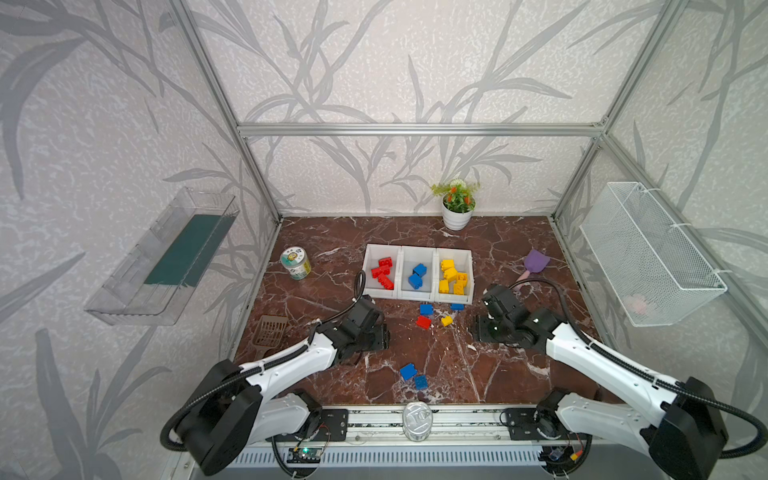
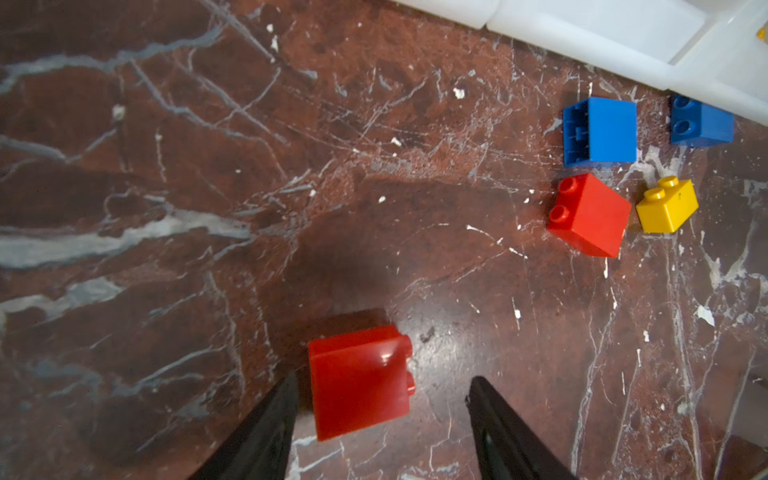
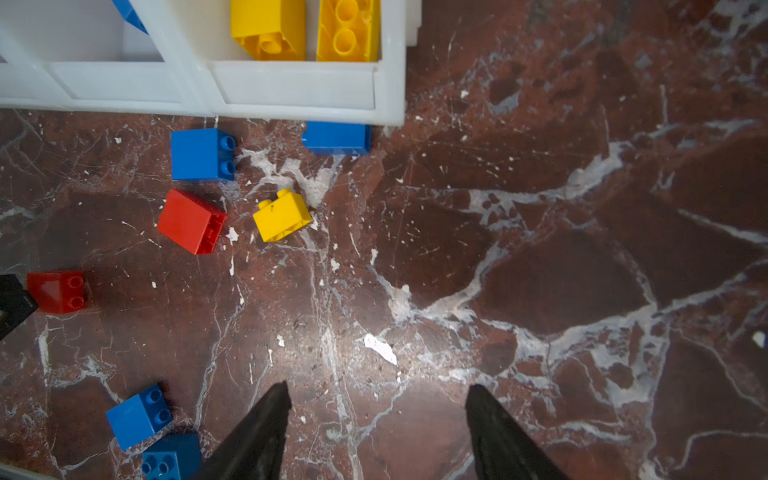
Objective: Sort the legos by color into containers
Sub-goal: 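Close the left gripper on a red brick while the right gripper withdraws to the pile, then carry the red brick into the nearest compartment and open the left gripper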
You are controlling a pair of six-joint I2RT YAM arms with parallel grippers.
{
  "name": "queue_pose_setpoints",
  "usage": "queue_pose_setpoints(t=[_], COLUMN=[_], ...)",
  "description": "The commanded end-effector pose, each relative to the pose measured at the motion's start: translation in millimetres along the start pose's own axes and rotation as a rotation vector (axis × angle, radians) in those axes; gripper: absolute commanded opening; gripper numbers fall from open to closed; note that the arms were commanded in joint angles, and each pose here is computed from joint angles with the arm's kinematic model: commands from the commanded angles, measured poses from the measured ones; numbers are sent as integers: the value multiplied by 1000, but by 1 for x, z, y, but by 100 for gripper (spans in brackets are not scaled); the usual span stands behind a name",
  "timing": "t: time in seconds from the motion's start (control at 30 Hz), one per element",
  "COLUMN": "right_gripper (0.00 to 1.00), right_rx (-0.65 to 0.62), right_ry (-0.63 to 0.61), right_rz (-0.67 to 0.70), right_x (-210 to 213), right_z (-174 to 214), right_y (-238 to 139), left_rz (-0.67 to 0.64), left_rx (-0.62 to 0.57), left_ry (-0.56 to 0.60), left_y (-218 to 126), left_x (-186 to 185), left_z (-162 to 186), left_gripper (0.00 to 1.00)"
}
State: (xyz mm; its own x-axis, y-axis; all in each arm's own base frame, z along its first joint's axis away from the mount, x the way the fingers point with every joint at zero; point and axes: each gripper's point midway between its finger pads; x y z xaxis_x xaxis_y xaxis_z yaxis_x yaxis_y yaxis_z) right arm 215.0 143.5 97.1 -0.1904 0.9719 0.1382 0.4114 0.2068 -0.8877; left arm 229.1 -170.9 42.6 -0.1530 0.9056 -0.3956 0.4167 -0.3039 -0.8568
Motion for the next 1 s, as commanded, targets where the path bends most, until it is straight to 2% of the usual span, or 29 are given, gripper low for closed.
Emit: queue_pose_setpoints(t=[0.0,0.17,0.47,0.97], right_gripper=[69,69,69,69], right_rx=[-4,11,11,21], right_ry=[64,61,80,97], right_rz=[13,28,8,22], right_x=[-7,-13,-10,-16], right_z=[10,18,20,30], right_y=[-4,-6,-1,3], left_rz=[-85,-154,-180,-259], left_rx=[7,-2,22,33], left_ry=[61,103,156,208], left_y=[1,2,13,25], left_x=[8,13,3,3], left_z=[0,2,6,11], left_gripper=[68,68,66,42])
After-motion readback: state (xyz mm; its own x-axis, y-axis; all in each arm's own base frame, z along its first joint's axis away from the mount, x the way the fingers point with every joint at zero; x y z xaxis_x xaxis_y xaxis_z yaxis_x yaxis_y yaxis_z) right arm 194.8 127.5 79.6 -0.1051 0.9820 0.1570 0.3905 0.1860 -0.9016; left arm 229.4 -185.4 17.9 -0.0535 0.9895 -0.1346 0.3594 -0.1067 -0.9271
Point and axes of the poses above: each gripper's point midway between its finger pads, its own y axis out along the fingers, its own x axis along the line the jaws close on, z = x × y, and after that the axes turned 12 degrees about -y, right-handed
